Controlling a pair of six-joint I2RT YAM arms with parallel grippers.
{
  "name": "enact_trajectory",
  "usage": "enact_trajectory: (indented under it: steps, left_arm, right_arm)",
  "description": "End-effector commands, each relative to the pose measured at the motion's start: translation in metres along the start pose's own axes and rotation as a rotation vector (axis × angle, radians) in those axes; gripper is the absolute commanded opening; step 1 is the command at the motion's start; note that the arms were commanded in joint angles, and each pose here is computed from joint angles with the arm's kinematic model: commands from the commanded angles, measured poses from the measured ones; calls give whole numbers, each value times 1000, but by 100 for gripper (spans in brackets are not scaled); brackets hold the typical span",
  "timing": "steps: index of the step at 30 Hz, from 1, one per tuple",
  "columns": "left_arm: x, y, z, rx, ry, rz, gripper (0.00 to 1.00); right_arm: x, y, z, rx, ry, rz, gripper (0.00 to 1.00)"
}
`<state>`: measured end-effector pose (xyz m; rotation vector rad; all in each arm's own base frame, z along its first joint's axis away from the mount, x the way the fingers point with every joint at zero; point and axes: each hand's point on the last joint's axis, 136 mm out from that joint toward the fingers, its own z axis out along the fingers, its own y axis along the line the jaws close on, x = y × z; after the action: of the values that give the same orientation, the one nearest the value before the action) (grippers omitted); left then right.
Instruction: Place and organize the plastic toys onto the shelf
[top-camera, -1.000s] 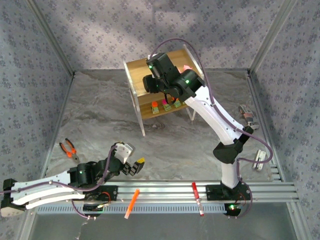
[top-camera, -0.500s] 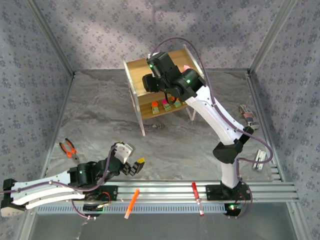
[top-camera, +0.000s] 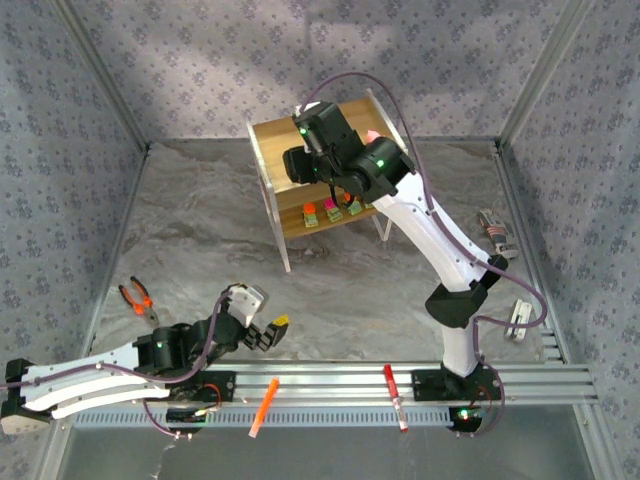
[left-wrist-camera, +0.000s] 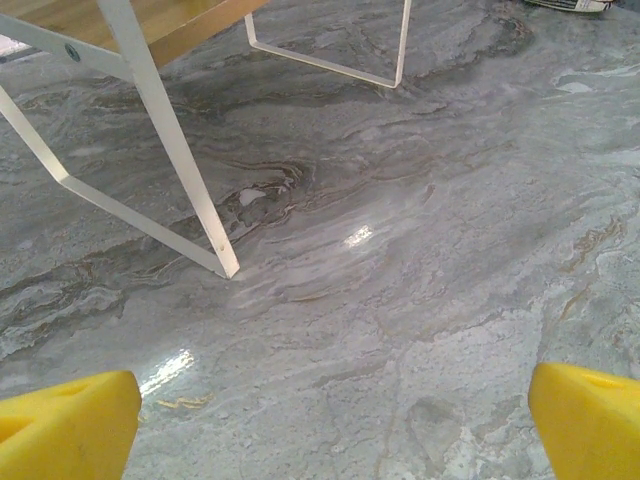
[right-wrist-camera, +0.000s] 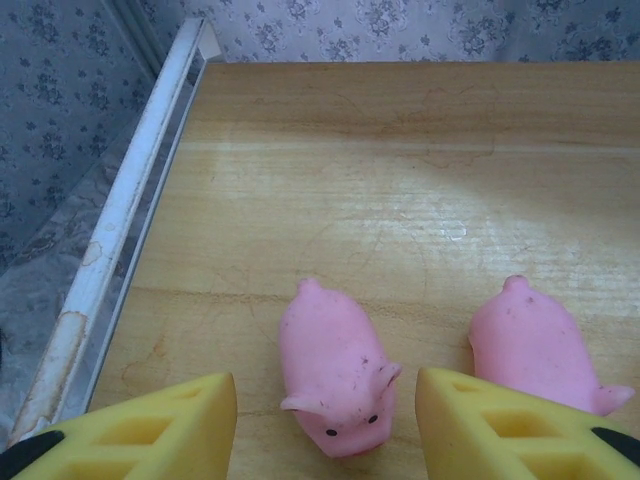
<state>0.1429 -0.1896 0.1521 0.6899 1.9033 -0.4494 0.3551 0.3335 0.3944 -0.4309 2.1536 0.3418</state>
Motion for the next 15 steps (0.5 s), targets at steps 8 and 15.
enact_trajectory:
  steps: [8, 15]
  left_arm:
    - [-6, 10, -2, -52, -25, -15, 100]
    - [-6, 12, -3, -62, -27, -22, 100]
  right_arm:
    - [-6, 1, -16, 8, -25, -33, 53]
    - [-5, 6, -28, 0, -34, -68, 56]
